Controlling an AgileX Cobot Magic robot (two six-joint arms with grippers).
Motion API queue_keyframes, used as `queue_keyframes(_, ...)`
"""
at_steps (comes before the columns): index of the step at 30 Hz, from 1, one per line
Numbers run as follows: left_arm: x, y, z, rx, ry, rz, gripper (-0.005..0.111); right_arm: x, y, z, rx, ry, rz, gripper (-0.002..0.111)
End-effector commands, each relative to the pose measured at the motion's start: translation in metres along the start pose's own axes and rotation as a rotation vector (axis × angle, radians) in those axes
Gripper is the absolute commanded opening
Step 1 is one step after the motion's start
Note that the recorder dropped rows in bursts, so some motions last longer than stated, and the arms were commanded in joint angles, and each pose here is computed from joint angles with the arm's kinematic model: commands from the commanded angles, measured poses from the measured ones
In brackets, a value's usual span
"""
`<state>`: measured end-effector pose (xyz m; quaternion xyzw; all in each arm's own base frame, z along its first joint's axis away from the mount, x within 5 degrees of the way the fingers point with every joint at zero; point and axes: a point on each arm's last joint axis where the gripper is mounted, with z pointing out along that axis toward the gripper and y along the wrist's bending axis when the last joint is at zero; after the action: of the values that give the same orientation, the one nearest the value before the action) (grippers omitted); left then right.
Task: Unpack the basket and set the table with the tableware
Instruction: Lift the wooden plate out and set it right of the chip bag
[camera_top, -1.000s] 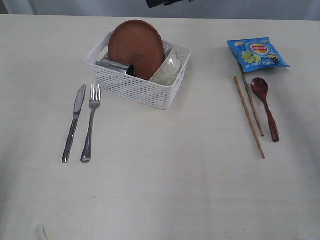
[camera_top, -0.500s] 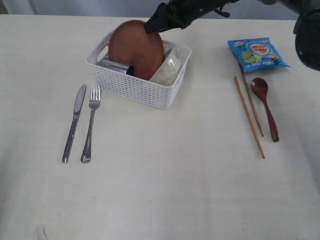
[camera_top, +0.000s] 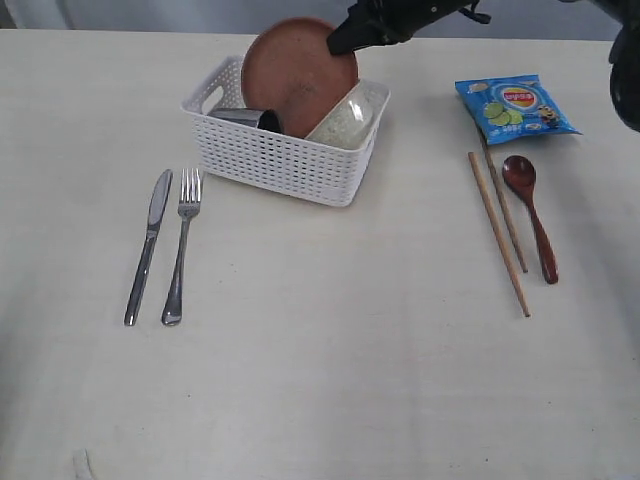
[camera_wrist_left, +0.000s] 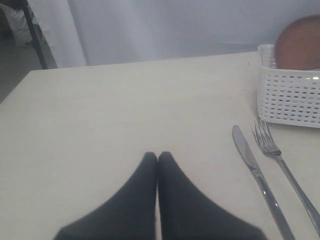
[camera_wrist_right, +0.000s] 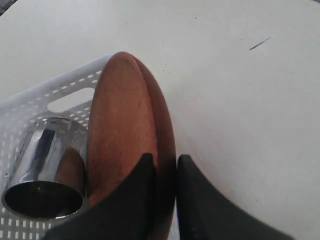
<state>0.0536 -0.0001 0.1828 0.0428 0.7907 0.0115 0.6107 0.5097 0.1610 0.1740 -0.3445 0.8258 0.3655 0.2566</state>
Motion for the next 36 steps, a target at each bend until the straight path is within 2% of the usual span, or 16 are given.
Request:
queue_keyframes(1, 0.001, -0.001, 0.0, 0.007, 0.0, -0.006, 0.0, -0.002, -0.018, -0.035, 0.043, -0.051, 0.053, -0.001)
queue_keyframes(6, 0.001, -0.001, 0.0, 0.007, 0.0, -0.006, 0.0, -0.008, -0.024, -0.071, 0.042, -0.13, 0.096, -0.001)
queue_keyframes(13, 0.001, 0.0, 0.0, 0.006, 0.0, -0.003, 0.0, -0.027, -0.016, -0.132, 0.031, -0.293, 0.143, -0.001)
queue_keyframes(17, 0.001, 0.0, 0.0, 0.006, 0.0, -0.003, 0.0, -0.033, -0.01, -0.174, 0.101, -0.327, 0.155, -0.001)
queue_keyframes(20, 0.001, 0.0, 0.0, 0.006, 0.0, -0.003, 0.0, -0.028, -0.012, -0.21, 0.211, -0.316, 0.245, -0.001)
queue_keyframes(25, 0.001, 0.0, 0.0, 0.006, 0.0, -0.003, 0.0, 0.001, -0.034, -0.271, 0.453, -0.294, 0.485, -0.001)
queue_keyframes(28, 0.001, 0.0, 0.0, 0.006, 0.0, -0.003, 0.0, 0.026, -0.048, -0.295, 0.549, -0.291, 0.652, -0.001)
queue_keyframes(32, 0.001, 0.0, 0.0, 0.006, 0.0, -0.003, 0.0, 0.071, -0.075, -0.307, 0.646, -0.253, 0.825, -0.001)
queue_keyframes(36, 0.001, 0.0, 0.0, 0.006, 0.0, -0.003, 0.0, 0.125, -0.098, -0.304, 0.68, -0.241, 0.969, -0.001)
